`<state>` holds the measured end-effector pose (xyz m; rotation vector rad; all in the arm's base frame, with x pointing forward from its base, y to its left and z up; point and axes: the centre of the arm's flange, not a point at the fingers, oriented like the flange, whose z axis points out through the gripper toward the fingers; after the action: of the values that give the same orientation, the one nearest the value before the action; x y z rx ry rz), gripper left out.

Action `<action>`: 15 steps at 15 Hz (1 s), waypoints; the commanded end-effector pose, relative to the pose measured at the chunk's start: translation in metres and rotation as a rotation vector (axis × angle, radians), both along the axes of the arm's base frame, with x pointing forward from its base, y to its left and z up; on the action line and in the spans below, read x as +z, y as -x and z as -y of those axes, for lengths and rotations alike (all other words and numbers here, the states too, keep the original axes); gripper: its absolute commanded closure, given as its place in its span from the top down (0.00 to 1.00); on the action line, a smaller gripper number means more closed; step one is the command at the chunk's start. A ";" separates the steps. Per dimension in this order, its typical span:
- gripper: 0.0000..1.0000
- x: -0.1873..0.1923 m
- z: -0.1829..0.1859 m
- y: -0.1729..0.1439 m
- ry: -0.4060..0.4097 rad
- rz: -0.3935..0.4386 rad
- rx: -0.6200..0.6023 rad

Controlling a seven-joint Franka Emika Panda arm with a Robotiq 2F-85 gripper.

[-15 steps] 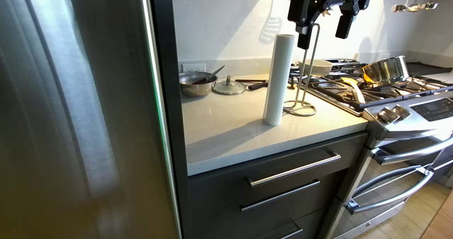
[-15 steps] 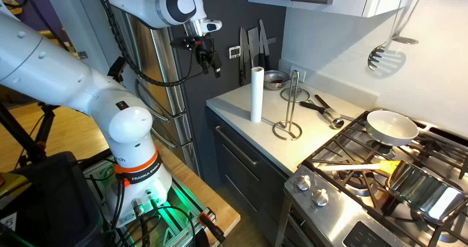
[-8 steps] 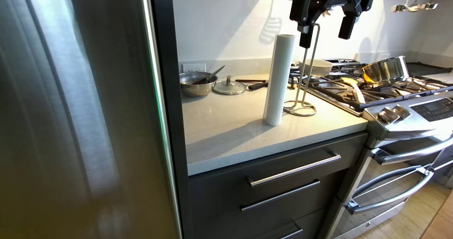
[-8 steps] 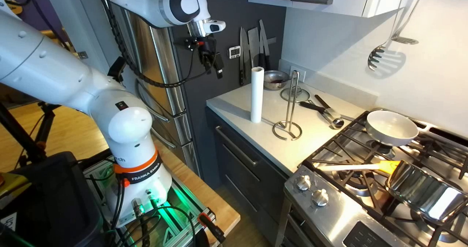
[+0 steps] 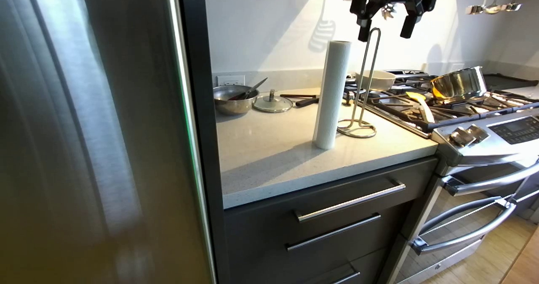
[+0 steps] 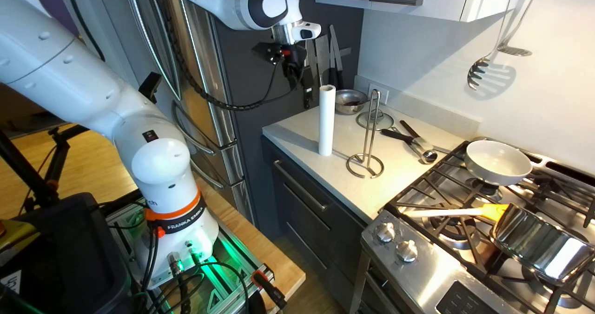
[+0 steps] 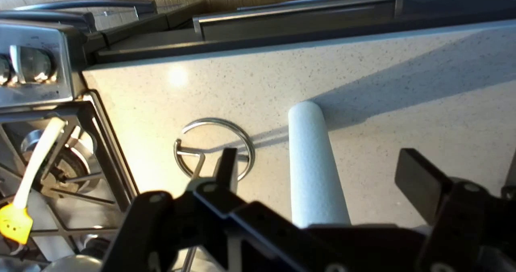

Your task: Put the paper towel roll on the stand

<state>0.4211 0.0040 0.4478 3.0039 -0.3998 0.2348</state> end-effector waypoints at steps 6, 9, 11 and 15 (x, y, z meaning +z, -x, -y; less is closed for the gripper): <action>1.00 0.001 -0.010 -0.039 -0.011 0.066 0.096; 1.00 -0.001 -0.011 -0.043 -0.012 0.062 0.099; 1.00 0.001 -0.011 -0.042 -0.012 0.066 0.099; 1.00 -0.001 0.007 -0.052 -0.029 0.078 0.054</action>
<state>0.4652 0.0074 0.4503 3.0297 -0.3129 0.3495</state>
